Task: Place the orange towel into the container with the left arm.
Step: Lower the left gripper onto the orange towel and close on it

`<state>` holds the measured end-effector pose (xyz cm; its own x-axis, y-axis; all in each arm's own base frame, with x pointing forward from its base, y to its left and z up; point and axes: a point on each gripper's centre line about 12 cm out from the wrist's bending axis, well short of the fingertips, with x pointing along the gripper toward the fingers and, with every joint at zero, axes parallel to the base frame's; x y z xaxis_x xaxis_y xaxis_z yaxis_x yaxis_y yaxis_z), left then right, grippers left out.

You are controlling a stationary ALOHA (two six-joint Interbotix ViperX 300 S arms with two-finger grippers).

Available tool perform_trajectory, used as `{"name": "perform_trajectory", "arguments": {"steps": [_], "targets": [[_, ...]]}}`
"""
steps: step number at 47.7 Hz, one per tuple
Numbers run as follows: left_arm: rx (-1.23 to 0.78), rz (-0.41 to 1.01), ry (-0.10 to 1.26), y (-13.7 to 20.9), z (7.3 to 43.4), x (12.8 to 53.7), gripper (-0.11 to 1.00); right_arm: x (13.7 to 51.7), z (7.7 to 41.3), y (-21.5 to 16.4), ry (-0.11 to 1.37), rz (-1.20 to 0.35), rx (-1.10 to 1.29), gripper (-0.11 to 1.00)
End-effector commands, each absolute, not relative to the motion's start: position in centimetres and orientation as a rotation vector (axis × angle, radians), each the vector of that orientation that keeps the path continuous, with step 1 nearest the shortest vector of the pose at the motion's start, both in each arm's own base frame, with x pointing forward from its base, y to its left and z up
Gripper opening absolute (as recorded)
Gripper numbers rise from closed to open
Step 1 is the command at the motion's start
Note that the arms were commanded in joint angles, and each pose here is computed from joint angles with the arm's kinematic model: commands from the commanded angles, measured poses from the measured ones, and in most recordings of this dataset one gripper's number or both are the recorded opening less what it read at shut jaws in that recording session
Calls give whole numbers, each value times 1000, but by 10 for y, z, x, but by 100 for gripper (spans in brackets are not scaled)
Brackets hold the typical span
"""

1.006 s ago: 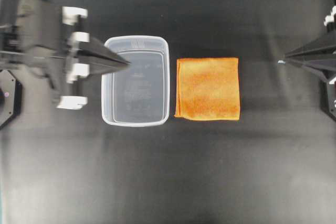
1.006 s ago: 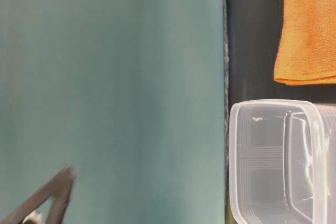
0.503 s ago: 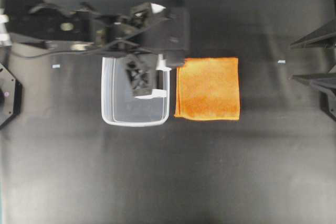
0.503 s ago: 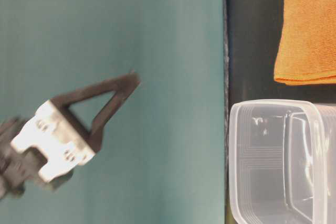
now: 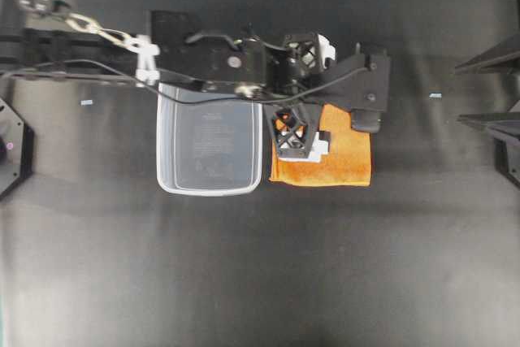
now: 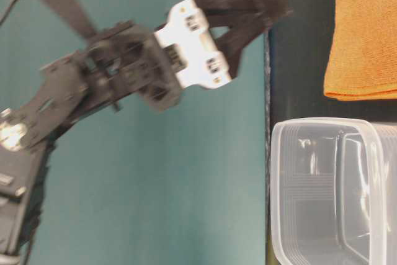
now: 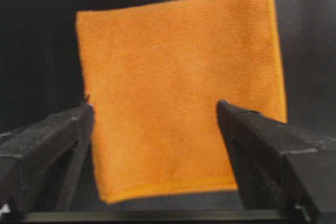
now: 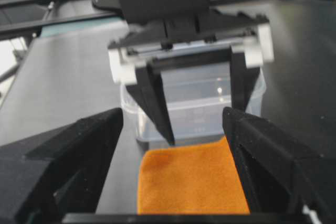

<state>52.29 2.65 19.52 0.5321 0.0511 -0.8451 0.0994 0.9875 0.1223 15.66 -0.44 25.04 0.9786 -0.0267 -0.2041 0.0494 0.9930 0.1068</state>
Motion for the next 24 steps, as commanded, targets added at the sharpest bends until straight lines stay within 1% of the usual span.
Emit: {"name": "perform_trajectory", "arguments": {"steps": [1, 5, 14, 18, 24], "targets": [[163, -26, 1020, 29, 184, 529, 88, 158, 254, -5, 185, -41, 110, 74], [162, -34, 1059, 26, 162, 532, 88, 158, 254, -5, 178, -42, 110, 74], [160, -49, 1130, 20, 125, 533, 88, 158, 254, -6, 171, -48, 111, 74], [163, -57, 1154, 17, 112, 533, 88, 158, 252, -6, 172, -50, 111, 74], [165, -62, 1169, 14, 103, 533, 88, 158, 252, -6, 172, -50, 111, 74]]}}
